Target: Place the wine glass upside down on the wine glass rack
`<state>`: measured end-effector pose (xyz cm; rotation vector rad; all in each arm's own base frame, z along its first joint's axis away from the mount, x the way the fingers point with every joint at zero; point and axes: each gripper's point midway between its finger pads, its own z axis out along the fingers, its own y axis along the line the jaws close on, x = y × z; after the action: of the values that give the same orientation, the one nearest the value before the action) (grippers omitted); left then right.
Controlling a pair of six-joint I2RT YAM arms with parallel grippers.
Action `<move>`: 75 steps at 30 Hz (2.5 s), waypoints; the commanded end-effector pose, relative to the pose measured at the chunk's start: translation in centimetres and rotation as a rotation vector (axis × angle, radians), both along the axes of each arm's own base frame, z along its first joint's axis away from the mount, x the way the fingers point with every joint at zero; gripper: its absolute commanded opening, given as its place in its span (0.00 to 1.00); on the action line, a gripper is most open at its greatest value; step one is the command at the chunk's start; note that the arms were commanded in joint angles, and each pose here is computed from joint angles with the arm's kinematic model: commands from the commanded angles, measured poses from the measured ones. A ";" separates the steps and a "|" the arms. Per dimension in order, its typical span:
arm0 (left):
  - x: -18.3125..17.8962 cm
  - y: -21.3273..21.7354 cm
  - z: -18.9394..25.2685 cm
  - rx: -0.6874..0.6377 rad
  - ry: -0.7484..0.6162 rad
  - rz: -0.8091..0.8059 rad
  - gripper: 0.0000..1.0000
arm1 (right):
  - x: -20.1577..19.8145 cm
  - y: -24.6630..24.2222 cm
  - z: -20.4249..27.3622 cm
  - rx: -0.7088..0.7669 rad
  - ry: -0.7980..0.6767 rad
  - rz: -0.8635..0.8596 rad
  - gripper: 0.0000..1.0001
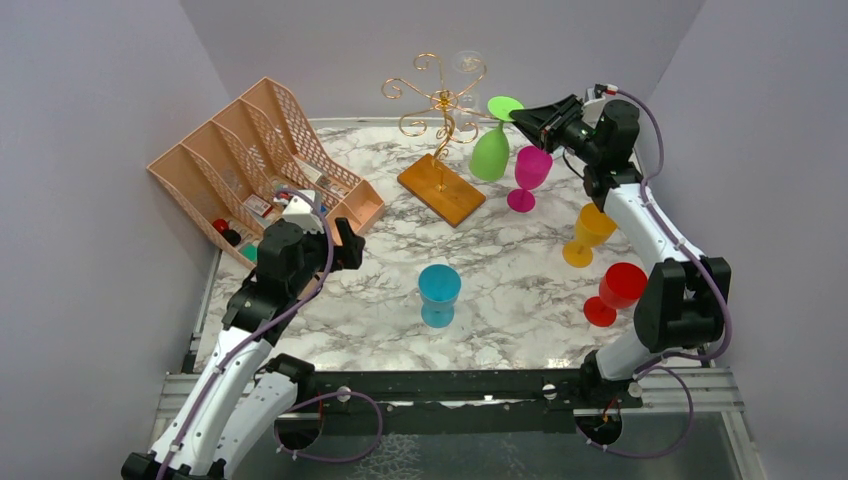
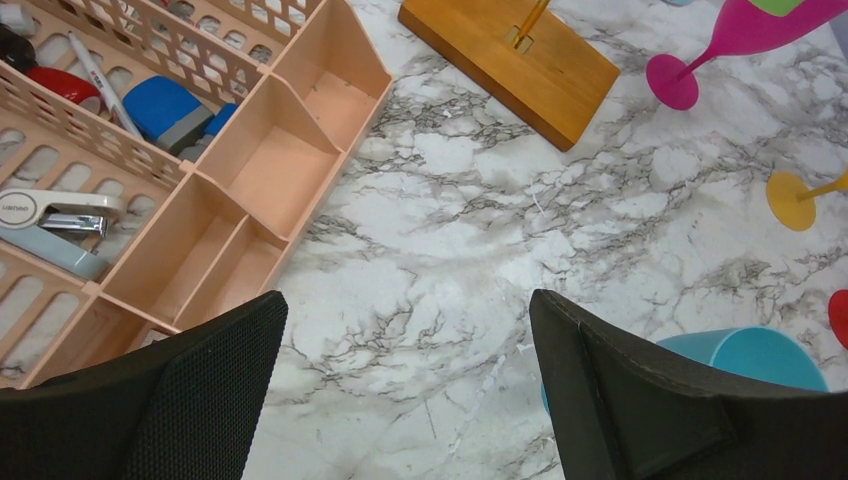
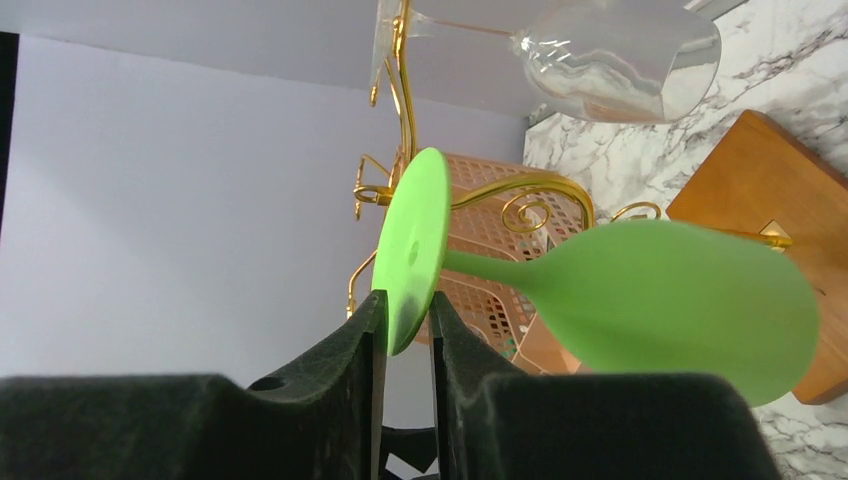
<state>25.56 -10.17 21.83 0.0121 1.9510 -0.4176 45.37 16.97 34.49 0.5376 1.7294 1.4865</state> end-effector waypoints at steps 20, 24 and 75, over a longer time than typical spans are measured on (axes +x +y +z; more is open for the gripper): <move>-5.3 -6.4 4.7 -0.221 0.218 -0.352 0.90 | -5.0 -1.0 0.7 -0.244 -0.141 0.049 0.69; -5.9 -7.6 5.5 -0.259 0.244 -0.429 0.87 | -7.1 -1.6 0.5 -0.342 -0.196 0.047 0.74; -4.1 -13.9 -5.1 -0.150 0.492 -0.452 0.62 | -18.2 -6.9 -6.6 -0.690 -0.193 -0.132 0.94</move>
<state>20.27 -24.15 17.27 0.2790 2.4186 -1.0190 27.67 9.92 27.53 0.1878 1.8986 0.7386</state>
